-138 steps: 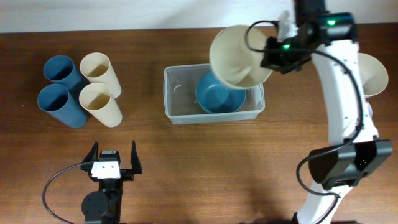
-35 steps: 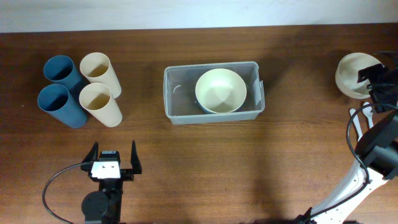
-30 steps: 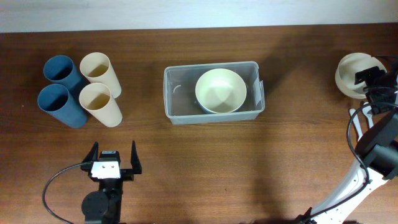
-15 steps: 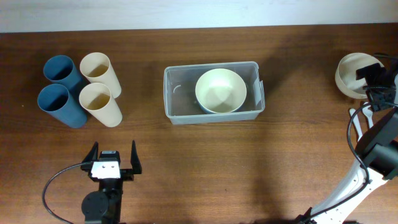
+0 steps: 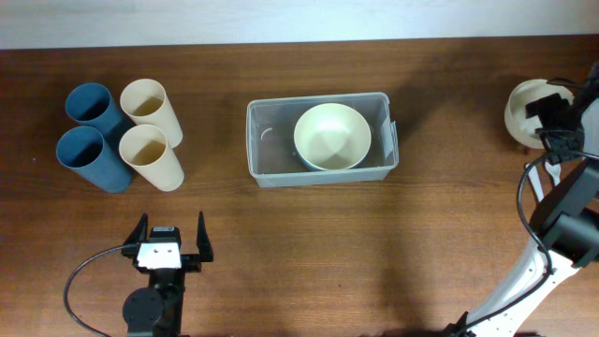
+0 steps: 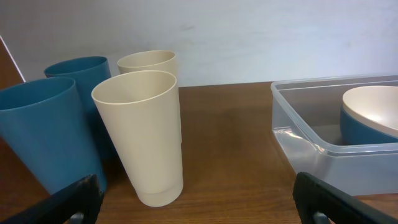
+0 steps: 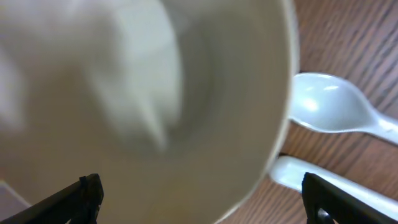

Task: Pack container
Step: 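Move the right gripper to the second cream bowl and grasp its rim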

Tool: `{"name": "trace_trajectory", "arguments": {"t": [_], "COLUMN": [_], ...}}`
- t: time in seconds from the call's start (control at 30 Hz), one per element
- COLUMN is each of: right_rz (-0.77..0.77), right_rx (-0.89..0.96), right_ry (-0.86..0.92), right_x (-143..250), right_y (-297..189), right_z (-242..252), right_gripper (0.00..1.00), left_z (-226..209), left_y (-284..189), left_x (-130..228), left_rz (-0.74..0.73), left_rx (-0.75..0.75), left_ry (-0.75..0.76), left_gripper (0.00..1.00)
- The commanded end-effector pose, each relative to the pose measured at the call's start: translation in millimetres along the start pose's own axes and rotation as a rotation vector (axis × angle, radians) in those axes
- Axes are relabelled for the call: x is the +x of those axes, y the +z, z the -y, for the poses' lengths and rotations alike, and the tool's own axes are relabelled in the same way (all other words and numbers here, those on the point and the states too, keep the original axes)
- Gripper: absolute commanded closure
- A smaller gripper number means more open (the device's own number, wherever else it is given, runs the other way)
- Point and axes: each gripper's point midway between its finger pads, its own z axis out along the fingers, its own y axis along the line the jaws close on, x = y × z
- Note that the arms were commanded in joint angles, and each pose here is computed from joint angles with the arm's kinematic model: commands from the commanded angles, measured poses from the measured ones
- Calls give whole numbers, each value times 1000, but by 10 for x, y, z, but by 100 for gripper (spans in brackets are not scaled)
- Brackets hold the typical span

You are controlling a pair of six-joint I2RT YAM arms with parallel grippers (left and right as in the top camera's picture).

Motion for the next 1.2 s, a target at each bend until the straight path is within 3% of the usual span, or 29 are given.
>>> {"name": "trace_trajectory", "arguments": {"t": [0.0,0.23,0.43,0.8,1.03,1.13,1.17], "right_rz": [-18,-29,-24,-40,-36,-35,-35], "right_rx": [15,30,25,40,37,36,35], "right_ry": [-3,2,1,3,3,2,2], "right_x": [70,90,75,105,94,92,91], "right_y": [111,206,212,327,352,352,352], "right_z": [8,41,29,68,64,59,58], "right_gripper": [4,5,14,57,65,77,86], "left_z": [10,10,10,10,10,10,10], "left_y": [-1,-1,-1,-1,-1,-1,-1], "left_x": [9,8,8,8,8,8,8], "left_rz": [1,2,2,2,2,2,2], "left_rx": [8,8,8,8,8,8,8], "left_ry": [12,12,12,12,12,12,12], "left_gripper": [0,1,0,0,0,0,1]}}
